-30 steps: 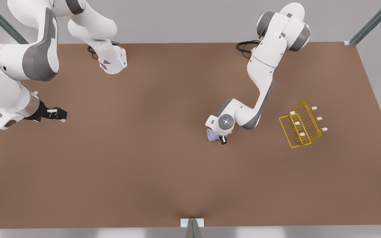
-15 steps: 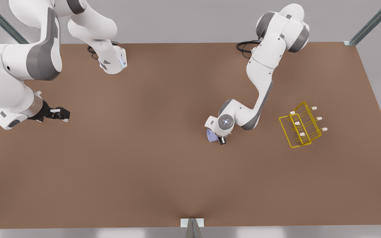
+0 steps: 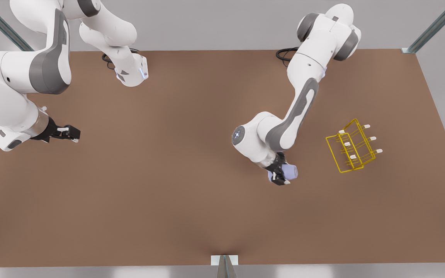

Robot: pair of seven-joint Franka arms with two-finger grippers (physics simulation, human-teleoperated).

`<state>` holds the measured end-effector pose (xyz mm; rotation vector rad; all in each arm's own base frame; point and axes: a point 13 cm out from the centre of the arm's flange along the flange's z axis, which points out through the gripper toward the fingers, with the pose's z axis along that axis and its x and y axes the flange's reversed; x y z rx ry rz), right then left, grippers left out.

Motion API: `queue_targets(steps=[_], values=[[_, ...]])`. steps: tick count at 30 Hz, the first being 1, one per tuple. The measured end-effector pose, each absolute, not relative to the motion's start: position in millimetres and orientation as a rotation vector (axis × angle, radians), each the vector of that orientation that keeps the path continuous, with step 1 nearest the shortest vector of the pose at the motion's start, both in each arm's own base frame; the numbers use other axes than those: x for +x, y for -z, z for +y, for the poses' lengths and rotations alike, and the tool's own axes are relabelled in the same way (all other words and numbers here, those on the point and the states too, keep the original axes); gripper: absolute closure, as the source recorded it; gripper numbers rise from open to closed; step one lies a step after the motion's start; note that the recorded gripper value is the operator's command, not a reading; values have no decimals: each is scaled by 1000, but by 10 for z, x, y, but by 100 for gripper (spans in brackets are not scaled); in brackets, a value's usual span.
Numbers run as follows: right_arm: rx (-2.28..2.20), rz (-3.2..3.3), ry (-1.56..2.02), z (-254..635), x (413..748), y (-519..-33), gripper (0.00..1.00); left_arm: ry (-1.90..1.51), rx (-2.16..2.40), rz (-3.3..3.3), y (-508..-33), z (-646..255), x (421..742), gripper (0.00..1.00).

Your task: Place the cup on the cup holder

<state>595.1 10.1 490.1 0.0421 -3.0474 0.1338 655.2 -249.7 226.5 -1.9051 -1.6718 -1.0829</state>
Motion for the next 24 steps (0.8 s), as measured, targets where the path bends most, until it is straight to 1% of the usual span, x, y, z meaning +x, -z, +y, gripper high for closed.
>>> queue_targets(steps=[2,4,8,10,14,20,22,24], values=[[42,-3047,-134,101,5951,-4901,0,1333,-1814,-1424,-2471,-2238,6807,21],[43,-3047,-134,106,5951,-4901,0,1507,-1713,-1227,-2701,-2050,6995,21],[44,-3047,-134,111,5951,-4900,0,1663,-1490,-920,-2913,-1610,7201,21],[45,-3047,-134,117,5950,-4900,0,1672,-1407,-799,-2933,-1377,7181,21],[41,-3047,-134,100,5951,-4901,0,1658,-1256,-665,-3187,-1017,7055,21],[44,-3047,-134,113,5951,-4901,0,1594,-1081,-596,-3503,-424,7000,21],[43,-3048,-134,112,5951,-4901,0,1565,-1070,-560,-3494,-319,6908,21],[45,-3048,-134,118,5951,-4901,0,1514,-1074,-530,-3341,-144,6803,21]])
